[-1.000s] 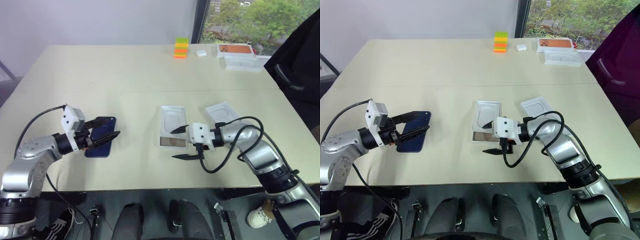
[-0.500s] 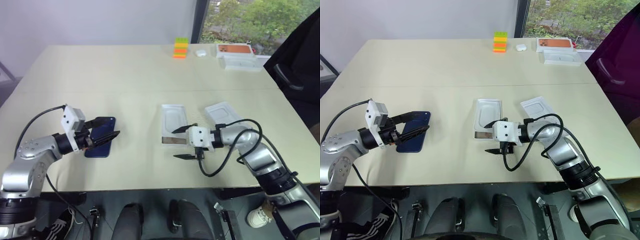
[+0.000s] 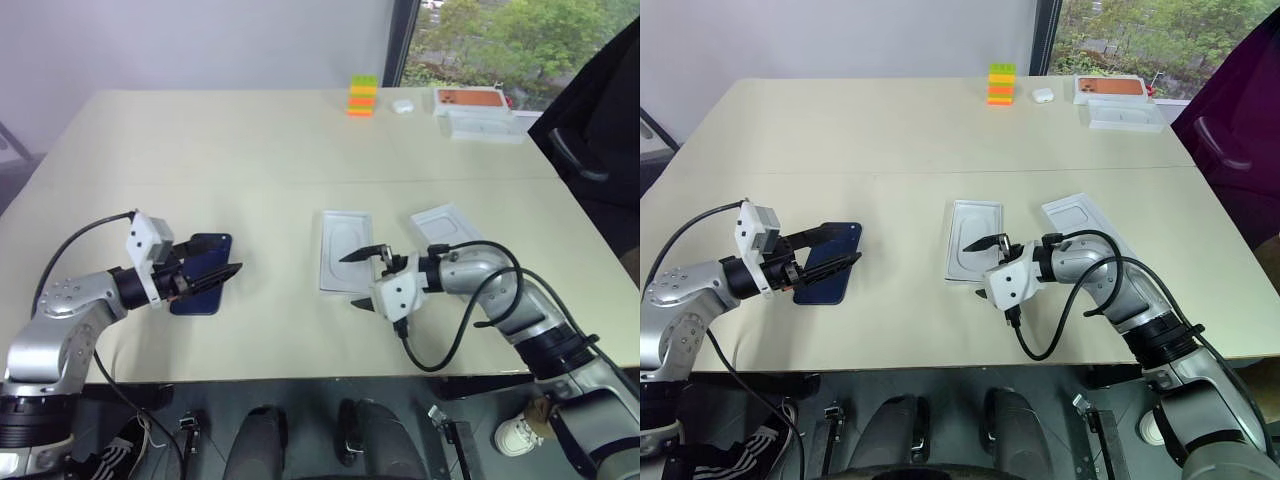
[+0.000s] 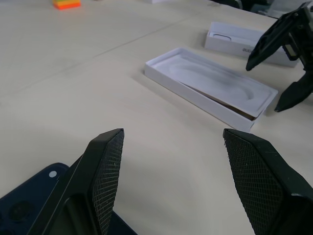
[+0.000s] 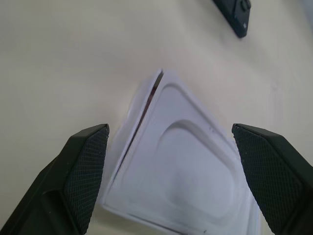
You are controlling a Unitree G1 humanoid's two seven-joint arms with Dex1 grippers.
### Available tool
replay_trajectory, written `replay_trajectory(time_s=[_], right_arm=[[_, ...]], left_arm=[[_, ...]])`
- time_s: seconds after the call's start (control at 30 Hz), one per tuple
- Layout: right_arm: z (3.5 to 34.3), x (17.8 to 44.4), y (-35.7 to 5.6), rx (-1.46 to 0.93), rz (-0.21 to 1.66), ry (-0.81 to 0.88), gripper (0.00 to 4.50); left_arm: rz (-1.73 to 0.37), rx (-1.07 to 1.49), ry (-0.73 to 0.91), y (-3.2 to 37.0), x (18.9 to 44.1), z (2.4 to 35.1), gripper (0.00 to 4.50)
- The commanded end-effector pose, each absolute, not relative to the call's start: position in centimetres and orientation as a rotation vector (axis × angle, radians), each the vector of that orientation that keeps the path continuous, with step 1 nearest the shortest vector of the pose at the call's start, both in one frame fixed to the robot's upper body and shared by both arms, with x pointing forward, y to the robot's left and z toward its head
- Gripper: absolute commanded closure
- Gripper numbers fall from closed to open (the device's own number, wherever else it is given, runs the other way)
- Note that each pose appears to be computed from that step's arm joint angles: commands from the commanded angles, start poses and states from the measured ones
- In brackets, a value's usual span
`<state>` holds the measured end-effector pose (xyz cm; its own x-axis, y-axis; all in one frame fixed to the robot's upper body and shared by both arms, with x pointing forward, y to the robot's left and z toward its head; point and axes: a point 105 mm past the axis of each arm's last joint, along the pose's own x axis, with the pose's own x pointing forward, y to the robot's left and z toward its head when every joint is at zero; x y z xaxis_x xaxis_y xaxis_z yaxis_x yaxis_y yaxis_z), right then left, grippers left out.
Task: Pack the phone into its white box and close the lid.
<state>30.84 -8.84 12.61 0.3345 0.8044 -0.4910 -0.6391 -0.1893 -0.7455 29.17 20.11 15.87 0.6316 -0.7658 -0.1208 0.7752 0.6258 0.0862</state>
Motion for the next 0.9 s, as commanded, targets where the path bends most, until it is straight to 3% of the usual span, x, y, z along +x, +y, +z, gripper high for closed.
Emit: replay_trajectory(time_s=[0.03,0.37,0.47,0.7,0.9], right_arm=[[14.7,30.7,-8.1,-0.868,1.297,-0.124,0.29],[17.0,31.3,-7.4,-0.537,1.266,-0.024,0.29],[16.7,32.0,-7.4,-0.58,1.221,-0.035,1.08],[13.1,34.0,-7.9,-0.796,1.107,0.039,4.47],[11.4,34.0,-7.6,-0.93,1.123,0.055,4.47]], left_arm=[[-0.883,0.15,0.041,20.1,29.1,16.8,1.06],[-0.882,0.151,0.048,20.0,28.9,16.6,1.06],[-0.882,0.148,0.047,19.9,28.9,16.6,1.06],[-0.871,0.154,0.043,20.0,29.2,16.7,1.06],[-0.865,0.155,0.044,20.1,29.3,16.7,1.06]])
